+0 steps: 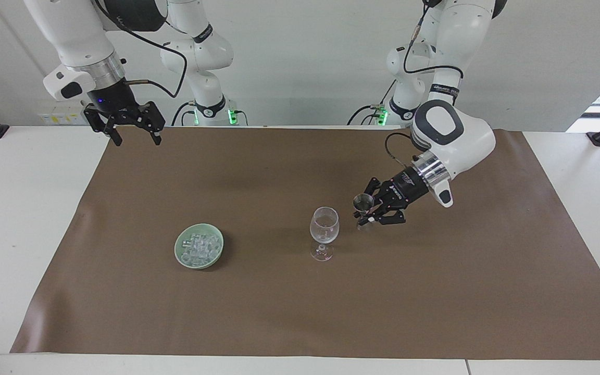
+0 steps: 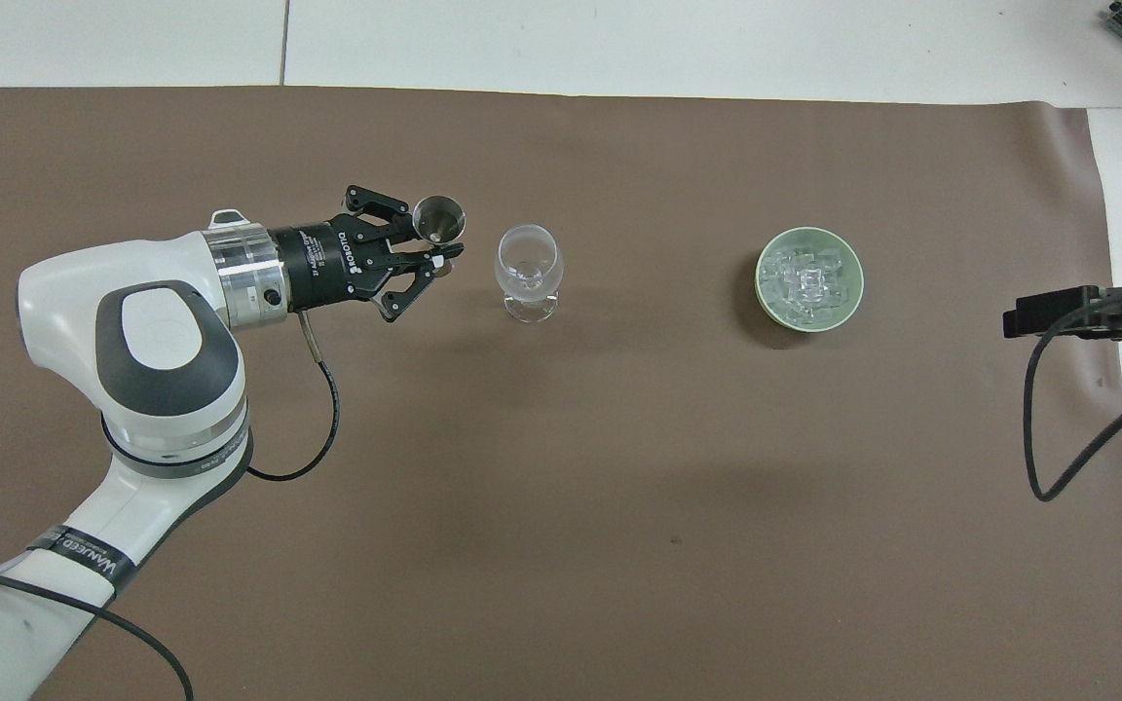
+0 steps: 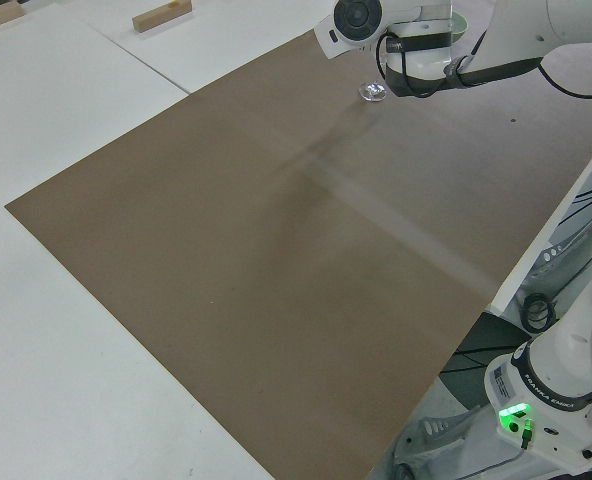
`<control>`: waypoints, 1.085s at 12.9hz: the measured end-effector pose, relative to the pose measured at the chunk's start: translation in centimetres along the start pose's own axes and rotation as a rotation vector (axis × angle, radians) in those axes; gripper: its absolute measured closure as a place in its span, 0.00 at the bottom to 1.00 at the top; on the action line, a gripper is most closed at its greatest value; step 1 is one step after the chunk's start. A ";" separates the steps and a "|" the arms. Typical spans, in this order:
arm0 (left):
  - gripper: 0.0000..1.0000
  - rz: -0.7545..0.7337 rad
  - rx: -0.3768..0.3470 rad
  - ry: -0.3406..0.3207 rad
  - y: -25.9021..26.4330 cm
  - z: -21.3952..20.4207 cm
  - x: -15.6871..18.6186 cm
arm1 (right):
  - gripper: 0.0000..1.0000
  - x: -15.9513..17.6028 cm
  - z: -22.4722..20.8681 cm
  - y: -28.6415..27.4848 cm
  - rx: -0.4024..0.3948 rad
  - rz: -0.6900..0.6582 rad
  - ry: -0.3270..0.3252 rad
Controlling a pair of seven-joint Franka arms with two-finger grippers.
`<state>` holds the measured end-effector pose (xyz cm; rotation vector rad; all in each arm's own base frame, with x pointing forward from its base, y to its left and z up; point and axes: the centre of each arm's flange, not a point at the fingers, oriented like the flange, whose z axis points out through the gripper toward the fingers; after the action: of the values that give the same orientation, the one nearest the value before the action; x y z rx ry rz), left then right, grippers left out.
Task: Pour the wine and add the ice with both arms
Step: 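Carry the silver cup toward the clear glass with the left gripper, then position the silver cup just above the clear glass rim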
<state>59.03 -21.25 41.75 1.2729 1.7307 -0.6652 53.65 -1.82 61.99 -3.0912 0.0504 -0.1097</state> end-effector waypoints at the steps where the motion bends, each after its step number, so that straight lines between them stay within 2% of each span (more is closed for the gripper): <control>1: 0.78 0.002 -0.008 0.003 -0.2 0.2 -0.2 | 0.00 0.0 0.0 0.0 0.000 0.000 0.000; 14: 0.78 0.045 -0.099 0.054 -1.7 1.7 -1.6 | 0.00 0.0 0.0 0.0 0.000 0.000 0.000</control>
<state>58.11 -23.93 42.17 1.2681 1.7516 -0.5169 53.65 -1.82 61.99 -3.0912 0.0504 -0.1097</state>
